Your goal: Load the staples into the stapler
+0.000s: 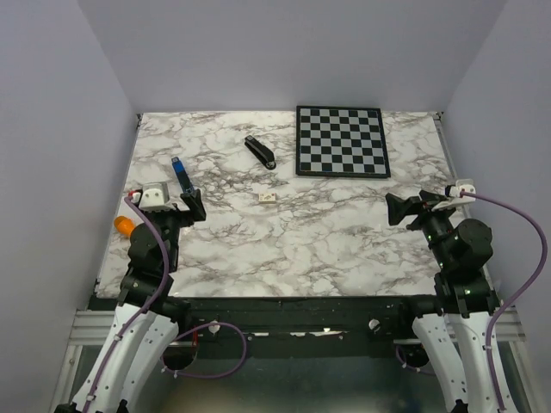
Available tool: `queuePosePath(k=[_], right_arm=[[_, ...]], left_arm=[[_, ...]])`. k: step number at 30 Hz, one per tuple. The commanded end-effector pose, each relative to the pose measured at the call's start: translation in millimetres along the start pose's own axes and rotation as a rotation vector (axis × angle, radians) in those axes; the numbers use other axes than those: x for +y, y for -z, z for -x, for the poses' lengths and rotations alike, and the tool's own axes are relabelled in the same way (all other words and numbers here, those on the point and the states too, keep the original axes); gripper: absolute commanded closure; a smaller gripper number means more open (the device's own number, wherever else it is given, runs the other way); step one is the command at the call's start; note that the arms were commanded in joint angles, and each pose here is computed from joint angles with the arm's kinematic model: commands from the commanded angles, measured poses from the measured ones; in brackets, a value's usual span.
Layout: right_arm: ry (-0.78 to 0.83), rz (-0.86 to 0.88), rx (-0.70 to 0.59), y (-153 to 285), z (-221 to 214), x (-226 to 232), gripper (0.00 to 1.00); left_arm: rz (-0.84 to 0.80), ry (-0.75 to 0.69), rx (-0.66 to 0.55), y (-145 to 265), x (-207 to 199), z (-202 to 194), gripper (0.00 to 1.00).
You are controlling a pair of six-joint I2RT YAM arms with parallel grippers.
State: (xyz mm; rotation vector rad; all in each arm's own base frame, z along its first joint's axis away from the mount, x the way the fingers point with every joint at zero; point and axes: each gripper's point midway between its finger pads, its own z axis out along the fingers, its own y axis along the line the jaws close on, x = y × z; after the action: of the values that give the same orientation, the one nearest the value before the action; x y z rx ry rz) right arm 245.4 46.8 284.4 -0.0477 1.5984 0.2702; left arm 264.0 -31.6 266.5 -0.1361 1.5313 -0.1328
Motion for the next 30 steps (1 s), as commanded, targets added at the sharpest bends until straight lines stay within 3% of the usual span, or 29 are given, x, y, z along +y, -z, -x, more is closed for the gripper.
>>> queuePosePath(k=[1, 14, 20, 30], right_arm=[[0.003, -0.022, -0.007, 2.1, -3.9, -4.0, 0.0], [-0.014, -0.09, -0.036, 7.3, -9.0, -15.9, 0.0], [-0.012, -0.099, -0.071, 13.4, -6.0, -16.9, 0.0], [-0.004, -0.099, -0.109, 16.0, -0.6, -15.6, 0.0]], left_arm=[[-0.006, -0.005, 0.012, -3.9, -2.5, 1.4, 0.01], [-0.03, 0.135, 0.179, -21.7, -23.3, -22.6, 0.01], [-0.065, 0.269, 0.357, -41.6, -51.3, -50.1, 0.01], [-0.08, 0.364, 0.728, -92.7, -102.0, -128.3, 0.01]])
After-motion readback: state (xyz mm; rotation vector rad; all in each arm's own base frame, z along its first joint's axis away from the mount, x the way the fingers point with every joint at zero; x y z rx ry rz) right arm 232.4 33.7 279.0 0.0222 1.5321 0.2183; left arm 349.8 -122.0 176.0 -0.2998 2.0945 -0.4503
